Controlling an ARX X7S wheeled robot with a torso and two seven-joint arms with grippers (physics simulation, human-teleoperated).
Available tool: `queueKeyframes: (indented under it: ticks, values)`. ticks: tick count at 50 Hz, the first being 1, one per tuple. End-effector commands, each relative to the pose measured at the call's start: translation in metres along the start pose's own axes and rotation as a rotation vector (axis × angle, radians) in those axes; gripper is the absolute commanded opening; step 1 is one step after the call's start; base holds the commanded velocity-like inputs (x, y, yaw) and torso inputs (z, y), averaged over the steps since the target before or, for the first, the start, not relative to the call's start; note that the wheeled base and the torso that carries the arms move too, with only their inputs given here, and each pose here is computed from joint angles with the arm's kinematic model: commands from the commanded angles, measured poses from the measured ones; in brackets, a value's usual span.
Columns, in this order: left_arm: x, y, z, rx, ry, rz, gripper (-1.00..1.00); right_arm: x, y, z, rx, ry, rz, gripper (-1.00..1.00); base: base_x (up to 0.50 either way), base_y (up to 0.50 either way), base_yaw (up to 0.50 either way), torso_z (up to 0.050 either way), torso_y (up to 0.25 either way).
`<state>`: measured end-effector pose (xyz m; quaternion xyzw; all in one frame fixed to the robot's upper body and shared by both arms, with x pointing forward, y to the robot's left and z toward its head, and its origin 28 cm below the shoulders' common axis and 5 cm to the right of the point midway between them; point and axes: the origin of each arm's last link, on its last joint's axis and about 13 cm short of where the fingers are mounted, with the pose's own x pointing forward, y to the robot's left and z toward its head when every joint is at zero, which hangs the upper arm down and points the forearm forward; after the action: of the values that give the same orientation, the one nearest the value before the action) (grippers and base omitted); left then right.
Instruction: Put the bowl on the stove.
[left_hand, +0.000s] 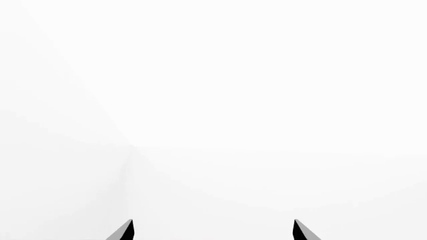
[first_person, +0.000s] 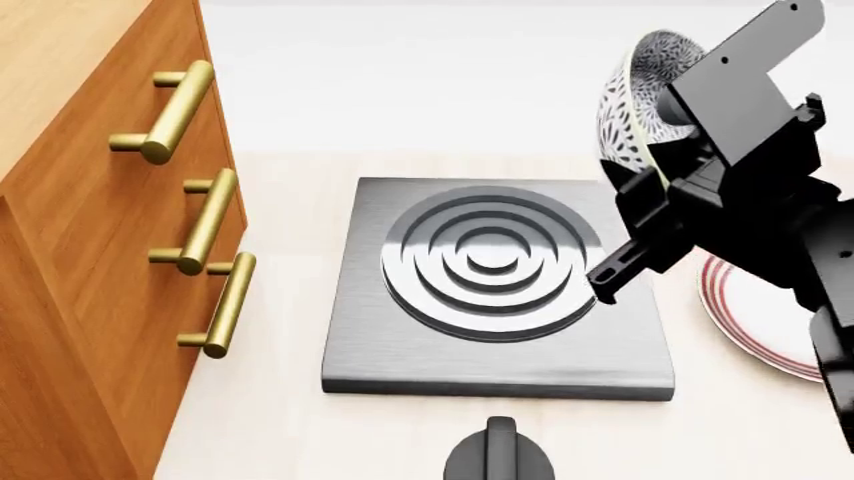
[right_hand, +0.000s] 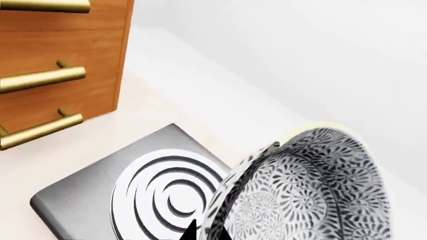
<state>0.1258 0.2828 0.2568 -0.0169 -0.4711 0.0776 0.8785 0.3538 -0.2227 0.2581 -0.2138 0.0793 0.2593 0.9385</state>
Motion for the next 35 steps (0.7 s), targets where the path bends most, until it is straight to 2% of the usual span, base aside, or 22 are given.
queueKeyframes:
  ticks: [1,8,24,35]
  values:
    - [0.000,0.001,-0.001,0.002,0.006,0.003,1.00,0.049,-0.012,0.008,-0.062,0.006,0.046,-1.00,0.00,0.00,0.00,0.000,0.000]
    - [-0.001,0.001,-0.002,-0.004,0.012,0.004,1.00,0.077,-0.019,0.015,-0.080,0.031,0.068,-1.00,0.00,0.00,0.00,0.000,0.000]
    - [0.000,0.001,-0.002,0.002,0.015,0.006,1.00,0.101,0.012,0.017,-0.058,0.096,0.117,-1.00,0.00,0.00,0.00,0.000,0.001]
    - [0.000,0.000,-0.004,0.000,0.023,0.001,1.00,0.111,0.027,0.021,0.012,0.080,0.110,-1.00,0.00,0.00,0.00,0.000,0.001]
